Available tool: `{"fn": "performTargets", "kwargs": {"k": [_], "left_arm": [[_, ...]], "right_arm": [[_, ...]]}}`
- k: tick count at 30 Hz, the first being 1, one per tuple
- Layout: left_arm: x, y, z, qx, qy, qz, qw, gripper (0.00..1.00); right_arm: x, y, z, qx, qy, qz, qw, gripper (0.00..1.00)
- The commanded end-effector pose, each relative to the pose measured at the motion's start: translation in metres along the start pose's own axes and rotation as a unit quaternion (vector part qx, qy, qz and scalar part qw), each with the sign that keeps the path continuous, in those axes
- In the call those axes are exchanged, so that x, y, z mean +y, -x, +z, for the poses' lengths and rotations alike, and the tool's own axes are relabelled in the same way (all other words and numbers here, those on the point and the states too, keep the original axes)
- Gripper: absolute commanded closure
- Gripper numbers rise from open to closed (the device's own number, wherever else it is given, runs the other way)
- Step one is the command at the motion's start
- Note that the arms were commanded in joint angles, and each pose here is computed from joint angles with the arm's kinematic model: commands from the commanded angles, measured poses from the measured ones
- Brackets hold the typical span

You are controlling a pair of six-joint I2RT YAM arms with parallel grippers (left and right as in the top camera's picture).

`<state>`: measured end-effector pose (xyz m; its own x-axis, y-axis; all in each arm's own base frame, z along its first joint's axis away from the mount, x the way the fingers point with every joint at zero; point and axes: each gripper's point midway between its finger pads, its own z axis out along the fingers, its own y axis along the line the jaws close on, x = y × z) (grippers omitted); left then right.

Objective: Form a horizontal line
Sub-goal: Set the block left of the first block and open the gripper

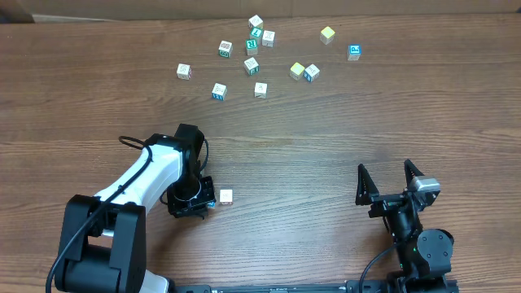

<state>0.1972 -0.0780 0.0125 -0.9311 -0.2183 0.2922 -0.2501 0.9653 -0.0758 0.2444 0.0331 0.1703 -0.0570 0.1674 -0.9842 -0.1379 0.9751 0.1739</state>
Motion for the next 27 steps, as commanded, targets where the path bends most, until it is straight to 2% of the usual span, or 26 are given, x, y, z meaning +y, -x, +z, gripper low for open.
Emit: {"fn": "performTargets", "kwargs": {"k": [1,12,27], "left_arm": [[-0.002,-0.002,0.001,0.002,-0.006,0.009,1.0,0.96],[-0.012,-0.01,0.001,0.021,-0.036,0.001,0.999,0.96],[-0.015,-0.003,0.001,0.009,-0.042,0.004,0.999,0.96]], "right_arm": [[0.0,-0.002,0.0,0.0,0.001,-0.004,1.0,0.0],[0.0,-0.002,0.0,0.0,0.001,-0.004,1.0,0.0],[0.0,-0.002,0.0,0.0,0.001,-0.004,1.0,0.0]]}}
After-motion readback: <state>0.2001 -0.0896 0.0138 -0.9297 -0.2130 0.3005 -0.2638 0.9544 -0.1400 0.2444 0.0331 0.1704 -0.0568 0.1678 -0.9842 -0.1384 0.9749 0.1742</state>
